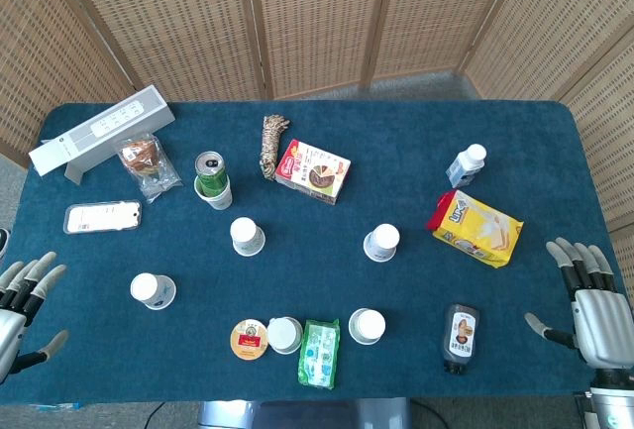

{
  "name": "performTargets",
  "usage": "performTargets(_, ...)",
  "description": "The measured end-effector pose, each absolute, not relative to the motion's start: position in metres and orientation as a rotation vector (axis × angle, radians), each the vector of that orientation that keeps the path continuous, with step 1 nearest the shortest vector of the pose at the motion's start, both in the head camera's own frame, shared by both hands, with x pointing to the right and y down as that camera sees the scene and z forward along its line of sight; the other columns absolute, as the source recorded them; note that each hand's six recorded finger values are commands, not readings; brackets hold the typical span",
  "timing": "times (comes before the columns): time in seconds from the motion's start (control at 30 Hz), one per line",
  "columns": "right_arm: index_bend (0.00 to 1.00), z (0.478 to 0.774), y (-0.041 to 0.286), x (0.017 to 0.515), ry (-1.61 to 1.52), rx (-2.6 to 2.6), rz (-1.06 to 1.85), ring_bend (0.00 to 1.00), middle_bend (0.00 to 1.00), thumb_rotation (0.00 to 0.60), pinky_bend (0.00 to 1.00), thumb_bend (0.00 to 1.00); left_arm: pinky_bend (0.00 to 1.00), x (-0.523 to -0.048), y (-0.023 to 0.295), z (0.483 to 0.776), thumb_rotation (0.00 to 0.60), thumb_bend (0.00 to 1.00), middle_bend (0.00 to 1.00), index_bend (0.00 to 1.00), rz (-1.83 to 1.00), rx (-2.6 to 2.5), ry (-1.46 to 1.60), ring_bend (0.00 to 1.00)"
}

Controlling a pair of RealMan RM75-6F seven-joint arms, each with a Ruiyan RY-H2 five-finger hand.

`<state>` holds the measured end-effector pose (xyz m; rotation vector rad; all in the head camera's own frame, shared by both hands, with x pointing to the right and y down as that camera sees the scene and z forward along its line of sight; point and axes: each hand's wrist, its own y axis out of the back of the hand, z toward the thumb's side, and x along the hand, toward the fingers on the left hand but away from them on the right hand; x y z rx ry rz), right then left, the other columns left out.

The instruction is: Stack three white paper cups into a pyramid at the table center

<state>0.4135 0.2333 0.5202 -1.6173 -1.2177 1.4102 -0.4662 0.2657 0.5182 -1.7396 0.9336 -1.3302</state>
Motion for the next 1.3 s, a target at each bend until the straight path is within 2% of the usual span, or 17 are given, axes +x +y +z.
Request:
performTargets(0.77,0.1,0.523,0.236,0.409,-1.19,-1.629,1.412,0.0,0.0,0.6,0.0,0.16,0.0,-0.467,0.265,0.514,0.6,0.31,0.0,0.0,-1.324,-1.745,0.949,0.0)
performTargets(1.1,0.1,0.538,0.239,0.396,-1.129,-1.699,1.417,0.0,0.0,0.6,0.0,0.16,0.0,-0.47,0.265,0.503,0.6,0.31,0.0,0.0,-1.315,-1.758,0.983,0.0)
performTargets(1.3,0.1,0.547,0.23,0.38,-1.077,-1.734,1.395,0.0,0.0,0.6,0.0,0.16,0.0,-0.472,0.263,0.499,0.6,0.31,0.0,0.0,-1.314,-1.756,1.004,0.0)
